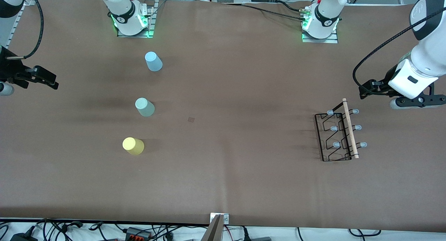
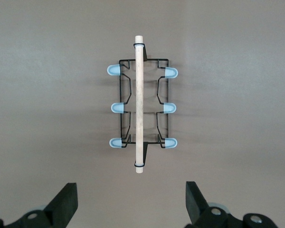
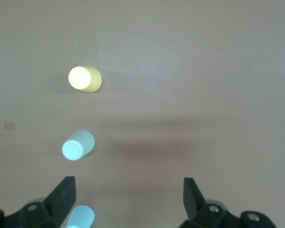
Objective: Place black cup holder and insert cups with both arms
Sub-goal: 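Reach the left gripper toward the wooden handle of the black holder, then grasp the holder's wooden handle with the left gripper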
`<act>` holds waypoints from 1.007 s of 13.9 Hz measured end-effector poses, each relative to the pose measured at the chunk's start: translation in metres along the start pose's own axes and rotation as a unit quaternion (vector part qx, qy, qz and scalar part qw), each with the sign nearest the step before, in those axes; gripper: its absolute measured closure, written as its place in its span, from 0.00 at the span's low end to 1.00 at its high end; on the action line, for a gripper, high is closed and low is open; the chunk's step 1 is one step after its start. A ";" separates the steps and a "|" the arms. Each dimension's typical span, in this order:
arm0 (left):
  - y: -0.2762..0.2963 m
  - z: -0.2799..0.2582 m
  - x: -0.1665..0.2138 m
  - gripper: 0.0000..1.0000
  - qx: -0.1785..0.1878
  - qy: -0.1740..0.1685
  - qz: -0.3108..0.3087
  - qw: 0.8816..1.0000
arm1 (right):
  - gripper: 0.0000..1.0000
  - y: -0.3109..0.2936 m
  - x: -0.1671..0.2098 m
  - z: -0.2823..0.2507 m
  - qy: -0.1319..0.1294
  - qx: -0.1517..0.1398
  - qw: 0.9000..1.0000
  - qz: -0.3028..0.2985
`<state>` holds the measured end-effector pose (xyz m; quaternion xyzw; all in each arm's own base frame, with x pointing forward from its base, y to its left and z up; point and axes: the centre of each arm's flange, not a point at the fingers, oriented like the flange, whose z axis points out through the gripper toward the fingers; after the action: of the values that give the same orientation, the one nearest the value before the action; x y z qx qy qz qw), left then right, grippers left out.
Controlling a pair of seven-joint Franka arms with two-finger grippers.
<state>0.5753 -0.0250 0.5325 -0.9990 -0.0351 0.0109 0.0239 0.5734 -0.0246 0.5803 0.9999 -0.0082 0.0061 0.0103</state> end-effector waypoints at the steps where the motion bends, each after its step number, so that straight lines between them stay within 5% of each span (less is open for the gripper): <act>1: 0.000 0.001 0.001 0.00 0.000 -0.001 0.000 1.000 | 0.00 0.000 0.000 0.000 0.000 0.000 1.000 0.000; 8: -0.030 0.093 0.043 0.00 -0.010 -0.073 -0.021 0.997 | 0.00 0.000 0.000 0.000 0.000 0.000 1.000 0.000; 14: -0.025 0.180 0.071 0.00 -0.003 -0.090 -0.005 0.996 | 0.00 0.000 0.000 0.001 -0.001 0.000 1.000 0.000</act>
<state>0.6406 0.0131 0.3529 -0.9939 -0.0425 0.1001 0.0174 0.5733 -0.0244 0.5795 0.9999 -0.0080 0.0053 0.0103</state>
